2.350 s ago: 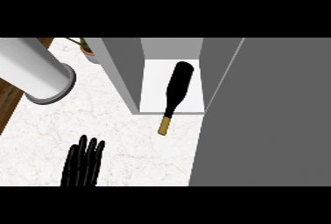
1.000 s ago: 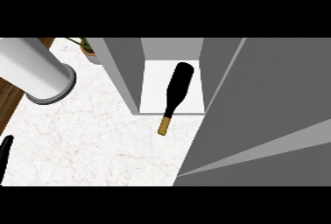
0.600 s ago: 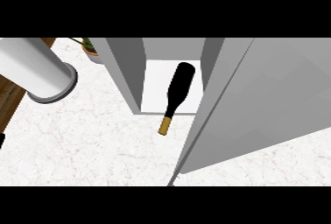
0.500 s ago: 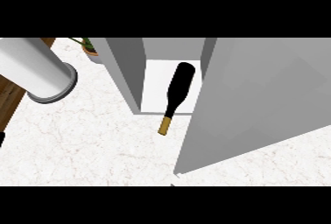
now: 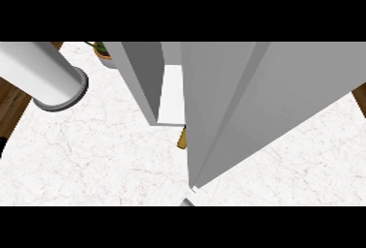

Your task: Pick up the wine, place it into the cabinet and close the cabinet

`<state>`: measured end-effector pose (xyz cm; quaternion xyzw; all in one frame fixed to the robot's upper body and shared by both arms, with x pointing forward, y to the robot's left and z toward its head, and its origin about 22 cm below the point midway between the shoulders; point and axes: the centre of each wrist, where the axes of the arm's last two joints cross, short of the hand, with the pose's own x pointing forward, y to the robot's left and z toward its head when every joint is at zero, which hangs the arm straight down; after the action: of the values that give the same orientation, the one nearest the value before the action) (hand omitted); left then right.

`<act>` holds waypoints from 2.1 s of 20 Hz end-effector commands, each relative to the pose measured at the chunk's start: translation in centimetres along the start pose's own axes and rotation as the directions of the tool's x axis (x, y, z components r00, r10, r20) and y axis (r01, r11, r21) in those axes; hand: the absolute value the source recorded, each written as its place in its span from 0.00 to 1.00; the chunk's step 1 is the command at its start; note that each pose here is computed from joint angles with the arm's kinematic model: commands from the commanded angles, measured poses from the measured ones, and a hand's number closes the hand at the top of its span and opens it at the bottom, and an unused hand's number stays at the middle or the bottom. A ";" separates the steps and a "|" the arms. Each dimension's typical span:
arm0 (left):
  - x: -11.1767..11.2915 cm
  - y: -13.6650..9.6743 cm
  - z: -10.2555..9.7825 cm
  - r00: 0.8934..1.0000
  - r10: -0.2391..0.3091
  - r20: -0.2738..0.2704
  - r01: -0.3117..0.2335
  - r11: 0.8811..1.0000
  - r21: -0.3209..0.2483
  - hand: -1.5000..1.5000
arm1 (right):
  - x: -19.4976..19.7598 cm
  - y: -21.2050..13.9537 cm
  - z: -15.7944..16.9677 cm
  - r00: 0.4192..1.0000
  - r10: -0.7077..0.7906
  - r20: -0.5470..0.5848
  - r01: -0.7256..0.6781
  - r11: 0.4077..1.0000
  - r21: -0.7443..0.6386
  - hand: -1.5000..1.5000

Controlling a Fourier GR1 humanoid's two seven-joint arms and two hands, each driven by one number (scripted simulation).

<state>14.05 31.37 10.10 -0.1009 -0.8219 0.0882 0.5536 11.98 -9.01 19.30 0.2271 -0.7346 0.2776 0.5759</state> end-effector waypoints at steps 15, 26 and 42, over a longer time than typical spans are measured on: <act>-0.9 -1.0 -0.8 1.000 0.007 -0.006 -0.007 1.000 0.020 0.00 | 4.4 -1.1 -18.3 0.991 0.072 0.110 -0.066 0.996 -0.064 1.00; -2.5 -0.7 -1.7 1.000 -0.010 0.024 0.009 1.000 0.023 0.00 | 2.5 -6.8 -24.5 0.992 0.125 0.032 -0.117 0.975 -0.187 1.00; -1.3 -0.8 -1.8 1.000 0.004 0.010 -0.004 1.000 0.005 0.00 | -2.6 -15.8 -24.2 0.968 0.249 -0.016 -0.245 0.934 -0.261 1.00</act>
<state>16.29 30.51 9.33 -0.0927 -0.8240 0.0911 0.5515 35.74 0.76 24.45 0.1418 -0.8040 0.2901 0.4993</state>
